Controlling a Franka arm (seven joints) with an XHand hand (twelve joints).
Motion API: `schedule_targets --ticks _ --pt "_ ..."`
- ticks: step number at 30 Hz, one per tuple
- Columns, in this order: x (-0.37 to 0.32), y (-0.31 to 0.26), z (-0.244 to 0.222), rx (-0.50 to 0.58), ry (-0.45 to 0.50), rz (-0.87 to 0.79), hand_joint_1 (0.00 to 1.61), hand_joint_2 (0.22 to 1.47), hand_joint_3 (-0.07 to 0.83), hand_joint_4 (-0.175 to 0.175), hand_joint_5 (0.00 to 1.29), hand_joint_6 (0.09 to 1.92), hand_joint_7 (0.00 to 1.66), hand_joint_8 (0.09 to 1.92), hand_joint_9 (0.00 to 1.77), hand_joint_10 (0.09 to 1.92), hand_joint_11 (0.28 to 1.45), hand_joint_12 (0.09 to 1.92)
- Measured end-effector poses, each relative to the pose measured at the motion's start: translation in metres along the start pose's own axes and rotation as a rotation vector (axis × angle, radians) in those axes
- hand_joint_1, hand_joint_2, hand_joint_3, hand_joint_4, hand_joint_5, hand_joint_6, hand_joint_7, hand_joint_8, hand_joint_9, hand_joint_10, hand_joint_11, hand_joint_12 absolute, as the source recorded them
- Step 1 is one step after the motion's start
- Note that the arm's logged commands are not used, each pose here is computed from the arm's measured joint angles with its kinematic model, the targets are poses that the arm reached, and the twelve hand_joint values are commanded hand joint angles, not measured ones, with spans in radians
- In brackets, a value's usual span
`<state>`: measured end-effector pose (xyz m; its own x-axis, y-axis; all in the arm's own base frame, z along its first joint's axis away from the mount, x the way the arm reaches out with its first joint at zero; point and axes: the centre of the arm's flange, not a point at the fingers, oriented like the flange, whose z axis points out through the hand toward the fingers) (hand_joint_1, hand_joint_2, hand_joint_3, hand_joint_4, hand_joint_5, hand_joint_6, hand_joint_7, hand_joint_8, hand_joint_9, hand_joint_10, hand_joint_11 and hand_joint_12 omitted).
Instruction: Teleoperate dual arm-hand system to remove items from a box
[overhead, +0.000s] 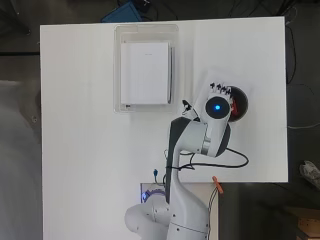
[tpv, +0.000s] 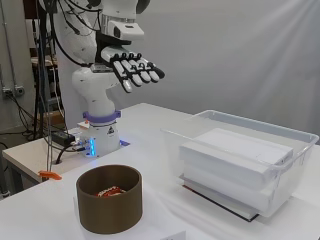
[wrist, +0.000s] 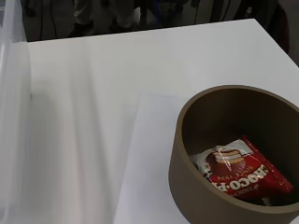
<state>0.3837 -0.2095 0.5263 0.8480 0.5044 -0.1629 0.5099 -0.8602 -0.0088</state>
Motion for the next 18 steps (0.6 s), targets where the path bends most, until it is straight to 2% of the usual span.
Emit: schedule_targets --ticks 3,7,12,18 --pt "0.012 -0.005 -0.016 0.062 0.024 -0.106 0.00 0.84 -0.013 -0.021 0.05 0.09 0.09 0.09 0.19 0.09 0.40 0.09" --pt "0.036 -0.034 -0.048 0.166 0.119 -0.270 0.01 0.86 0.003 -0.029 0.03 0.09 0.10 0.09 0.18 0.09 0.39 0.09" --pt "0.060 -0.080 -0.072 0.143 0.063 -0.322 0.01 0.89 0.008 -0.032 0.02 0.09 0.11 0.09 0.19 0.09 0.40 0.09" --pt "0.070 -0.105 -0.078 0.054 0.094 -0.394 0.02 0.89 0.003 -0.023 0.02 0.09 0.14 0.09 0.23 0.09 0.43 0.09"
